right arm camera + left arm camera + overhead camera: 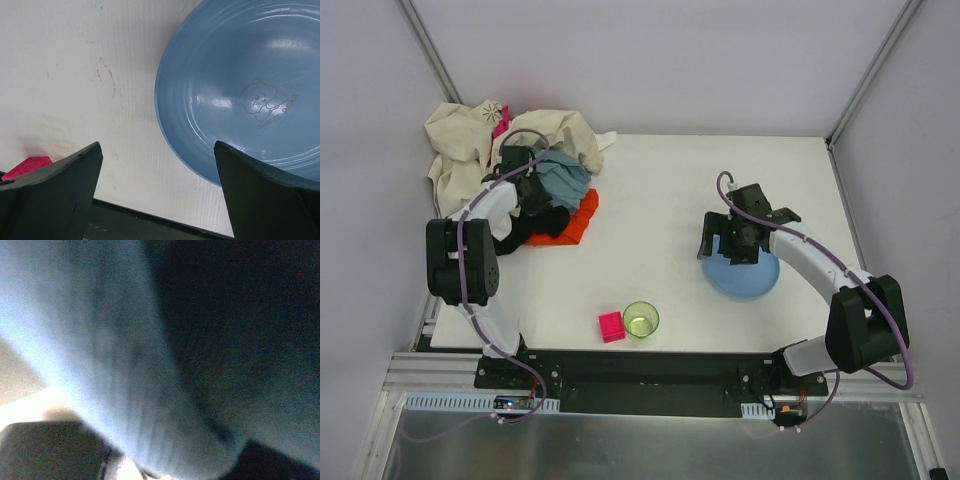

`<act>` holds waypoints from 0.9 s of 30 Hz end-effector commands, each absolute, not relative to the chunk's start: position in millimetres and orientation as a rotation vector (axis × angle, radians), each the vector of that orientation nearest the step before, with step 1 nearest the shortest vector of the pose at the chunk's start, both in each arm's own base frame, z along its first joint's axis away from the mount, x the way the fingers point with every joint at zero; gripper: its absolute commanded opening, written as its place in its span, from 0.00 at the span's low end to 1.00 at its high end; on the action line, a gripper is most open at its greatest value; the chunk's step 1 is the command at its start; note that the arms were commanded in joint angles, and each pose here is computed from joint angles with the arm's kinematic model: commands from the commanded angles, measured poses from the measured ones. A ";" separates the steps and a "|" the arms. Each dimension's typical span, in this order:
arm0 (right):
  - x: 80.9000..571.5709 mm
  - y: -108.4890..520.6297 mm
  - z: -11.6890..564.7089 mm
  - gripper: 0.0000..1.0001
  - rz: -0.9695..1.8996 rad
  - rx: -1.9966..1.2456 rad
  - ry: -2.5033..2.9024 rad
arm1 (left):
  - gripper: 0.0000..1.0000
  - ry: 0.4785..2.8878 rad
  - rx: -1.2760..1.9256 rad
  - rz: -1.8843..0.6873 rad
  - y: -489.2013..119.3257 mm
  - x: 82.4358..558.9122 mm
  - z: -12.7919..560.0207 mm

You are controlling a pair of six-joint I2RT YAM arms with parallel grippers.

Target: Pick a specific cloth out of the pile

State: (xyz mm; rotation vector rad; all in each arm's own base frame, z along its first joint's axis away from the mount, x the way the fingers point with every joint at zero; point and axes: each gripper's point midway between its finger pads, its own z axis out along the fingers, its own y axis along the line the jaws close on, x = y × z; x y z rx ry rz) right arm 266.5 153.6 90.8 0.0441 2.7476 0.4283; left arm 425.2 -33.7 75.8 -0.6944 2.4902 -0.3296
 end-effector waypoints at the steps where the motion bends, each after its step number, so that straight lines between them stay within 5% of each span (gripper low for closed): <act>1: 273.8 155.5 104.3 0.96 0.418 0.017 2.718 | 0.00 2.388 -0.632 -0.328 -30.4 447.8 108.4; 15: 277.3 160.6 110.9 0.96 0.452 0.007 2.703 | 0.00 2.076 -0.410 -0.416 -38.3 458.1 266.1; 27: 274.2 157.2 117.2 0.96 0.440 -0.016 2.682 | 0.00 1.991 -0.534 -0.082 42.4 493.2 320.4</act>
